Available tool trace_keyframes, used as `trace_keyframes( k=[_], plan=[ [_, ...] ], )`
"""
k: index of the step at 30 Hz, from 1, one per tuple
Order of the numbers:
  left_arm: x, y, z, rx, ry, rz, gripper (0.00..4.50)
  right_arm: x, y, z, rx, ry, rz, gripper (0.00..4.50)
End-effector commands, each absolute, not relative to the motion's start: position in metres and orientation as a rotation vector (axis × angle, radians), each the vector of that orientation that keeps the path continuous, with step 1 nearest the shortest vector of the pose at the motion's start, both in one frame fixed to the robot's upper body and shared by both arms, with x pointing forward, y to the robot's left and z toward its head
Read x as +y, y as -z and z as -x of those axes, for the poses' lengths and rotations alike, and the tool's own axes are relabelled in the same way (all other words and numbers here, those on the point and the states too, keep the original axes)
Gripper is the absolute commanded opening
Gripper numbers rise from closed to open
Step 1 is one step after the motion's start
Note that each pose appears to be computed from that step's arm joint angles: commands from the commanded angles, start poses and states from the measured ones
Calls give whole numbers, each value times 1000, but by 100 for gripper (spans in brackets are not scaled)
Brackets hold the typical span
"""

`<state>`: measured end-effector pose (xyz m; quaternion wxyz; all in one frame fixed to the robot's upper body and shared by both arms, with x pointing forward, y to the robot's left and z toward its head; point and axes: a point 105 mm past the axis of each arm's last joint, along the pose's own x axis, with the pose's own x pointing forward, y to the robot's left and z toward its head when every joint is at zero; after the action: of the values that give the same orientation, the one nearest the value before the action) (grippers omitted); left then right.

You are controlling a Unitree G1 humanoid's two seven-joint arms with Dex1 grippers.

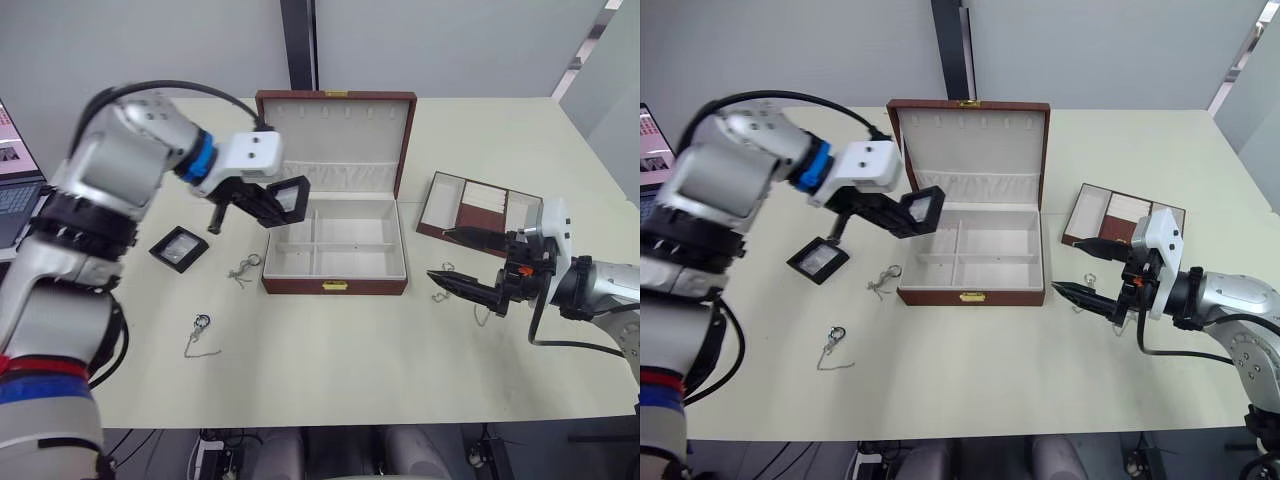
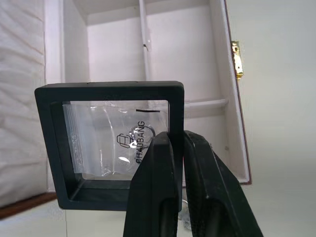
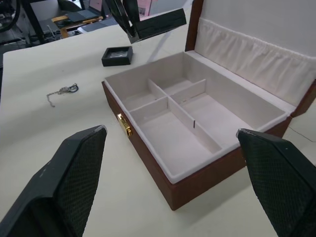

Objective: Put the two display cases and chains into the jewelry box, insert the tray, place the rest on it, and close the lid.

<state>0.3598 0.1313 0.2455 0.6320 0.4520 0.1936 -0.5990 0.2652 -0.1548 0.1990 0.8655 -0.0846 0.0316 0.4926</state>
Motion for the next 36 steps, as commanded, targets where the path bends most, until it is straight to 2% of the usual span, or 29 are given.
trace_keyframes(
  k=[1, 6, 11, 19, 25, 36],
  plan=[
    [112, -255, -371, 413, 1363, -1076, 2, -154, -207, -261, 20, -1005, 204, 450],
    [80, -236, -392, 426, 1349, -1077, 2, -157, -200, -260, 38, -957, 202, 450],
    [57, -215, -397, 465, 1373, -1027, 2, -161, -197, -260, 42, -922, 211, 450],
    [43, -198, -397, 467, 1402, -986, 2, -159, -198, -256, 38, -905, 207, 450],
    [43, -185, -399, 447, 1396, -1034, 2, -161, -198, -254, 40, -894, 207, 450],
    [41, -180, -406, 429, 1349, -1057, 2, -159, -197, -253, 41, -892, 204, 450]
  ],
)
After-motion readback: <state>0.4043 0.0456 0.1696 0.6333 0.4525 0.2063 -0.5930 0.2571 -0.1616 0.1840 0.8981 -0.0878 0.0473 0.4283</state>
